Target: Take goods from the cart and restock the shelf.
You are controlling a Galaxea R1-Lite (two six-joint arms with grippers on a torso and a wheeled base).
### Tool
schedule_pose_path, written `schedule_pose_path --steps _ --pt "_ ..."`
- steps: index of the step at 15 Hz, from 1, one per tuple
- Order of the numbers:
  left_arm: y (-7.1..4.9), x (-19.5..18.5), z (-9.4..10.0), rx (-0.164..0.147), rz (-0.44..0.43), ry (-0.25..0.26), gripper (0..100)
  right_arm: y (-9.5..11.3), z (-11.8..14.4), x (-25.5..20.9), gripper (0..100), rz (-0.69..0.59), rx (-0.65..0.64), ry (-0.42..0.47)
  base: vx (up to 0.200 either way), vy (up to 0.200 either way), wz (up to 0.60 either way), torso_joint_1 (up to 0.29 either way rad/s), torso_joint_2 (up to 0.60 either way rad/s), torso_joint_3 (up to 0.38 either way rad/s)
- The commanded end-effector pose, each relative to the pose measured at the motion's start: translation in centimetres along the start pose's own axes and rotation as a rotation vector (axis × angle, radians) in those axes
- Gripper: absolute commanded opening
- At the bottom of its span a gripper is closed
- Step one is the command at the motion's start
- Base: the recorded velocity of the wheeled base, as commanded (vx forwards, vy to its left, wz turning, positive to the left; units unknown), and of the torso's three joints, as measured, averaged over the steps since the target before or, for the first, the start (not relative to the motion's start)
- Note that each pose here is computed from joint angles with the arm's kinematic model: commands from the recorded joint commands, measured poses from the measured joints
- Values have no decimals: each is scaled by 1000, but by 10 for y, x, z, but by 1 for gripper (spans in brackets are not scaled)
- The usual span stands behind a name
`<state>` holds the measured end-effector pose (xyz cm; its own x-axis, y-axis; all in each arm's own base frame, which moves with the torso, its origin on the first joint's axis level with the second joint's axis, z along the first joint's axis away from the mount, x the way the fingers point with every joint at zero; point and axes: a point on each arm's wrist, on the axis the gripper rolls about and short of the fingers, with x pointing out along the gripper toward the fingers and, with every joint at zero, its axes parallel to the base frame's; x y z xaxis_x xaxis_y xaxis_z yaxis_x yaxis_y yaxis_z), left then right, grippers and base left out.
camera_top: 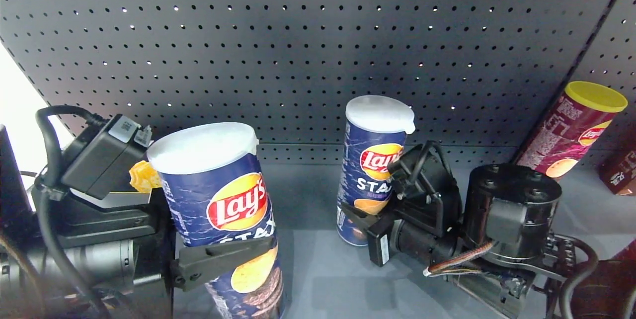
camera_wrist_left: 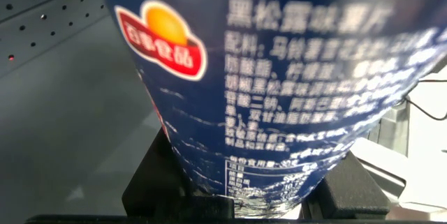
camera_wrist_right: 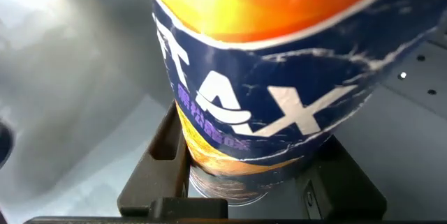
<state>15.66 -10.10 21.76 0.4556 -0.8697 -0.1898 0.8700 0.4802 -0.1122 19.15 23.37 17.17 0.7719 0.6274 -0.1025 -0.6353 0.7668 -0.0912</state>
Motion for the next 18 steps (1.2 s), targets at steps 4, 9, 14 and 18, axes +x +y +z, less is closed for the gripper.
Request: schedule_pose_path --steps 4,9,14,18 --pt "9 5 -3 -21 23 21 0 4 -10 -13 0 -8 -5 17 0 0 0 0 0 0" --pt "17 13 4 -21 37 16 0 20 -12 -26 0 -21 -18 29 0 0 0 0 0 0" --pt "19 16 3 -25 37 23 0 32 -16 -36 0 -7 -12 17 0 0 0 0 0 0" --pt "19 16 3 -26 37 24 0 37 -19 -39 0 9 -18 26 0 0 0 0 0 0"
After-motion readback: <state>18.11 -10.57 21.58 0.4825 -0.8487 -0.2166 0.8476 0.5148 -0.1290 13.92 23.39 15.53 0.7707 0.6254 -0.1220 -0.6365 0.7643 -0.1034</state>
